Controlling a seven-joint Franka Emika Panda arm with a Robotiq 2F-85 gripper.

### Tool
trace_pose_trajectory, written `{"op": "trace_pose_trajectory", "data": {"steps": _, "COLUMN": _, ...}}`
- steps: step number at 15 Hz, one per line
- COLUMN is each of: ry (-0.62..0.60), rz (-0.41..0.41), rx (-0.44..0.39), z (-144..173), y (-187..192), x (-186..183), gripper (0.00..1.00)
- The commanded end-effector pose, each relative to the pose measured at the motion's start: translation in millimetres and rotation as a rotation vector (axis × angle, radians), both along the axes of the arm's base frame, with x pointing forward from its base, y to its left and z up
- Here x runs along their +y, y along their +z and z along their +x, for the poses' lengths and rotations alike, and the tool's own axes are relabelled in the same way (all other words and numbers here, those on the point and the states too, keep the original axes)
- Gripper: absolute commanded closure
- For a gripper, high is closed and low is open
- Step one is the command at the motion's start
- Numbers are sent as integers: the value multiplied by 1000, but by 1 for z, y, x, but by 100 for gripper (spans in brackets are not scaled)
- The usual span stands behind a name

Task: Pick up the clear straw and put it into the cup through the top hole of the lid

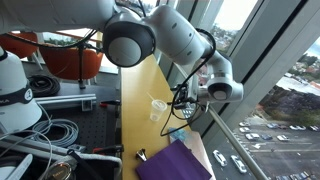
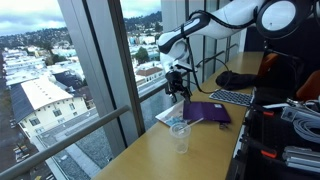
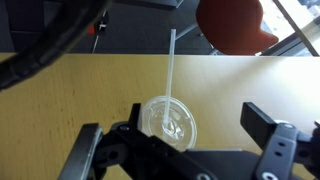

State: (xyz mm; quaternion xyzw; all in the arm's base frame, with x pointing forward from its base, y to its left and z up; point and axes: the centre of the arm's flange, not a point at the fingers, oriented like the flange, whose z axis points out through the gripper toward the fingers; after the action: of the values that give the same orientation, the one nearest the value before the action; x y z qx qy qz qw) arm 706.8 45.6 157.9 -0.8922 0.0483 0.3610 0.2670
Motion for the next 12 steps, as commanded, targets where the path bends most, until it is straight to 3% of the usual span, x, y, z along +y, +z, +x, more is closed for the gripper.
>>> {"op": "trace_pose_trajectory", "data": {"steps": 1, "ry": 145, "rz": -88, "rx": -107, "z": -67, "y": 47, "x": 13, "gripper": 0}}
{"op": "trace_pose_trajectory", "data": {"steps": 12, "ry": 677, "rz": -277, "rx": -324, "z": -125, "y": 95, "x": 36, "gripper": 0}}
